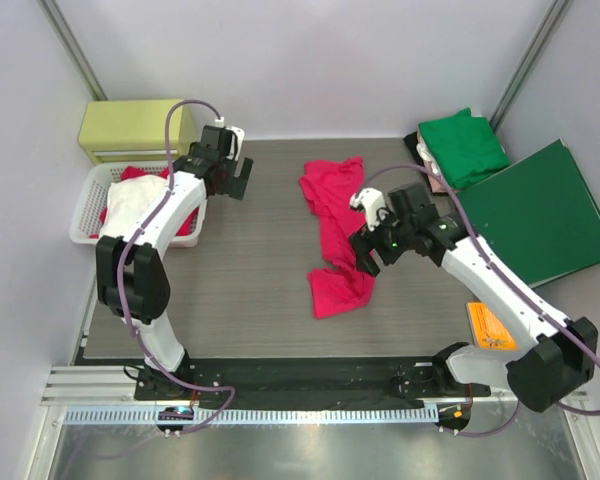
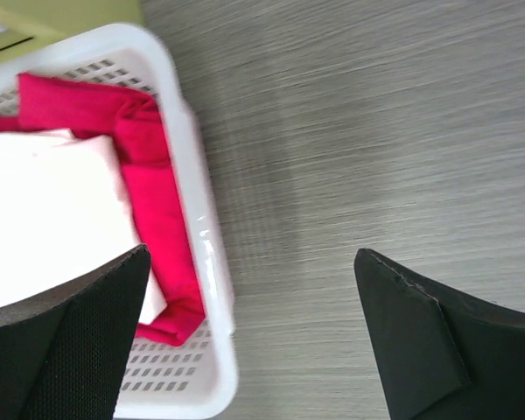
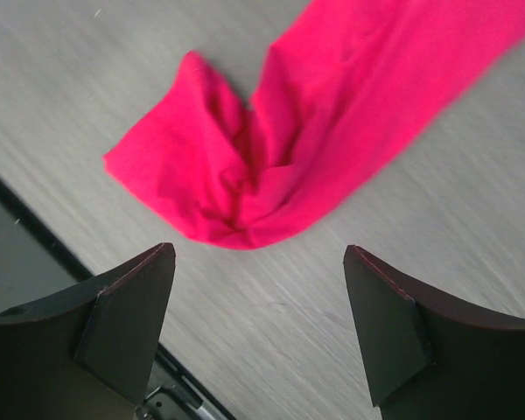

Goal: Fold and stack the t-shirts
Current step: Rotate the tshirt 90 degrees

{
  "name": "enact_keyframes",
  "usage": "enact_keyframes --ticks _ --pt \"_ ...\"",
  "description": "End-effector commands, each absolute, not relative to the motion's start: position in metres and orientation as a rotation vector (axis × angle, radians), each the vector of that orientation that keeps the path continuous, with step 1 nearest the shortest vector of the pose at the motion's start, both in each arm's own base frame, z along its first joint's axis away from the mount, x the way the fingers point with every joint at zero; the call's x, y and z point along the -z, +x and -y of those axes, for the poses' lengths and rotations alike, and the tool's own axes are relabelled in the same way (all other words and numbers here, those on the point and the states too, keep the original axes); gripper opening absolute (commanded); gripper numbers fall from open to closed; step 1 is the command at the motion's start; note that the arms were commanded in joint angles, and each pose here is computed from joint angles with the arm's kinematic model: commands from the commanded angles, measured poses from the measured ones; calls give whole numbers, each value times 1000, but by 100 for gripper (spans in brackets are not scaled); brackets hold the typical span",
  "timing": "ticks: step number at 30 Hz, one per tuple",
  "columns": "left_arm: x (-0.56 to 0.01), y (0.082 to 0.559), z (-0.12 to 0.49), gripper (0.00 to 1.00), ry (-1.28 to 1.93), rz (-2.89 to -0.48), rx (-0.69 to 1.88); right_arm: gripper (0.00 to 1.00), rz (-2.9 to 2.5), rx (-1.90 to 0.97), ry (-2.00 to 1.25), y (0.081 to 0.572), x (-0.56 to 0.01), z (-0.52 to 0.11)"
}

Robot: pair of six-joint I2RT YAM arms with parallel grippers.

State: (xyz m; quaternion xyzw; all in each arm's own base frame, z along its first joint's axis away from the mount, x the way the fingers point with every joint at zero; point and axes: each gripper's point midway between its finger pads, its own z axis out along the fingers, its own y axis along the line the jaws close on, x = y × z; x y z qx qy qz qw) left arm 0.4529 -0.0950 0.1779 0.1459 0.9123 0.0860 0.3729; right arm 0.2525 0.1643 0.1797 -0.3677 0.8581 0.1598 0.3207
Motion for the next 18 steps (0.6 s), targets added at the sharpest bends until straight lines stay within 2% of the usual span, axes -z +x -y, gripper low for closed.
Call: enact_keyframes --ticks 1,10,11,14,15,16,17,18 --pt "-194 450 103 100 352 -2311 -149 82 -2301 -544 -1111 234 -154 -191" --pt "-191 453 95 100 344 -2315 -198 76 -2347 -635 -1349 211 -113 -238" --pt "-190 453 94 100 349 -2317 -206 74 -2338 -641 -1375 208 -113 -243" --pt "-182 453 88 100 343 -2335 -227 60 -2336 -633 -1459 200 -102 -256" --pt "-180 453 85 100 340 -2340 -229 44 -2345 -628 -1476 198 -97 -257" --pt "-179 453 82 100 333 -2345 -231 38 -2348 -628 -1503 195 -91 -262" --pt "-179 453 81 100 330 -2342 -233 29 -2351 -631 -1511 195 -87 -264" --pt "-180 452 79 100 326 -2343 -232 1 -2356 -644 -1509 194 -85 -266"
